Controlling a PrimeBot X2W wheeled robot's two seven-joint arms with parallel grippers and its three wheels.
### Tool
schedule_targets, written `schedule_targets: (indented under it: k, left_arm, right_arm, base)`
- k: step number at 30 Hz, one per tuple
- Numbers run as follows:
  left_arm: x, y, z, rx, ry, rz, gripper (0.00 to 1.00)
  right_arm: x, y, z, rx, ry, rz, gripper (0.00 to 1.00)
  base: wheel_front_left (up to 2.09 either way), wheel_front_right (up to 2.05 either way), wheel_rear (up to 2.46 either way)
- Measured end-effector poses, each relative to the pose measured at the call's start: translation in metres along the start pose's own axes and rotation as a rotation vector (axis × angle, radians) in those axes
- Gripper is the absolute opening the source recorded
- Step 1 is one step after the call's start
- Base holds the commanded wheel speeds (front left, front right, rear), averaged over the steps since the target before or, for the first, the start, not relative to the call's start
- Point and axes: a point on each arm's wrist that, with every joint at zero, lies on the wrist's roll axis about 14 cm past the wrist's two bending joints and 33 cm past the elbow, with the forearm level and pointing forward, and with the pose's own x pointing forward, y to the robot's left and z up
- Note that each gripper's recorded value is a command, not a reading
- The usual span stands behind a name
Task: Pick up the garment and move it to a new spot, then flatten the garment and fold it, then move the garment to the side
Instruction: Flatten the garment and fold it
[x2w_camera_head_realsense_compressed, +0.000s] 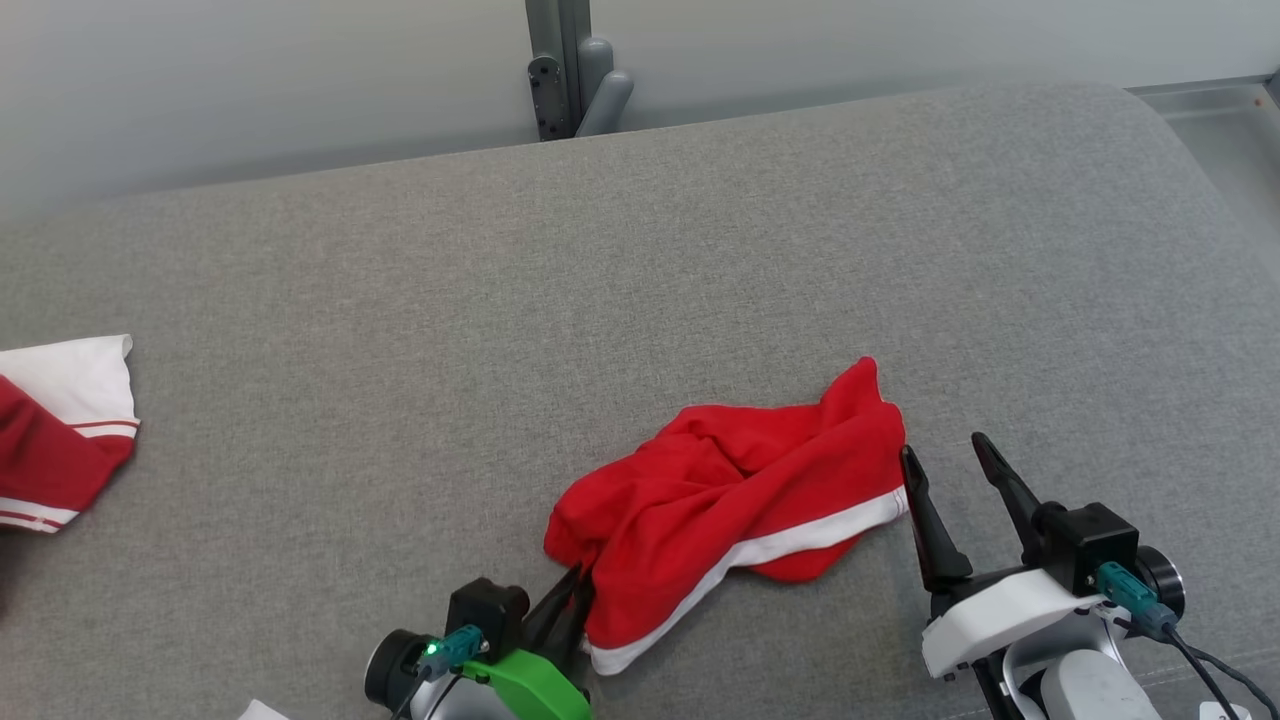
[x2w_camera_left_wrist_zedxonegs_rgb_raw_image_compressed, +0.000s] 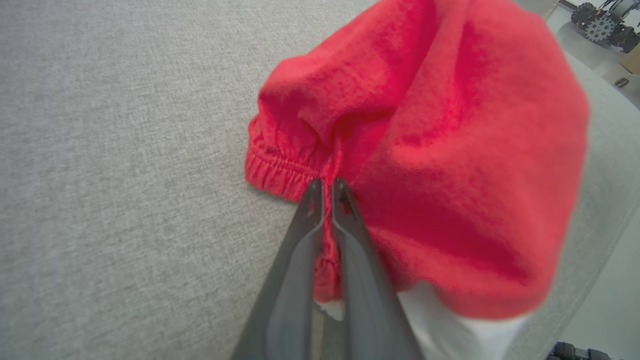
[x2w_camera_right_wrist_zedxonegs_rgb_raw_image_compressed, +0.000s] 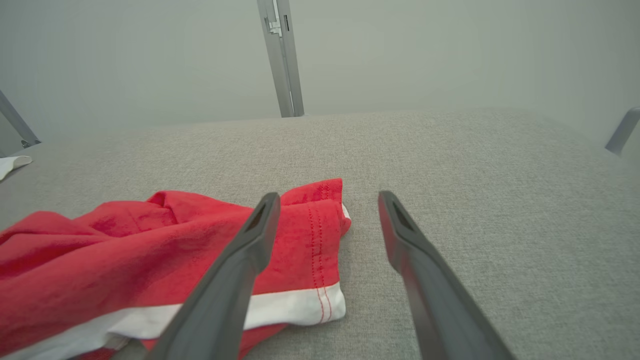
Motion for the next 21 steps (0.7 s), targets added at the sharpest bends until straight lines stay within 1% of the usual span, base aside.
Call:
schedule_targets:
  k: [4, 8, 11, 14, 16, 21]
  left_arm:
    - [0.005, -0.001, 0.015, 0.001, -0.044, -0.007, 0.0]
    - [0.007, 0.012, 0.055, -0.021, -0.176, 0.03, 0.0]
    - [0.001, 0.034, 0.08, -0.044, -0.259, 0.098, 0.0]
    - [-0.007, 0.062, 0.085, -0.054, -0.282, 0.183, 0.0]
    - [-0.009, 0.081, 0.084, -0.042, -0.271, 0.235, 0.0]
    - [-0.007, 0.13, 0.066, -0.03, -0.179, 0.387, 0.0]
  right_arm:
    - [0.001, -0.002, -0.001, 0.001, 0.004, -0.005, 1.0]
    - [0.003, -0.004, -0.002, 0.005, 0.004, -0.011, 1.0]
    - [0.006, -0.002, -0.003, 0.012, 0.005, -0.008, 1.0]
    - [0.009, 0.003, -0.005, 0.02, 0.01, 0.006, 1.0]
    - [0.013, 0.006, -0.005, 0.023, 0.011, 0.016, 1.0]
    - [0.022, 0.013, -0.008, 0.035, 0.016, 0.039, 1.0]
  base:
    - [0.0, 0.0, 0.0]
    - [0.0, 0.0, 0.0]
    - [0.0, 0.0, 0.0]
    - [0.0, 0.0, 0.0]
    - [0.0, 0.0, 0.0]
    - [0.0, 0.0, 0.0]
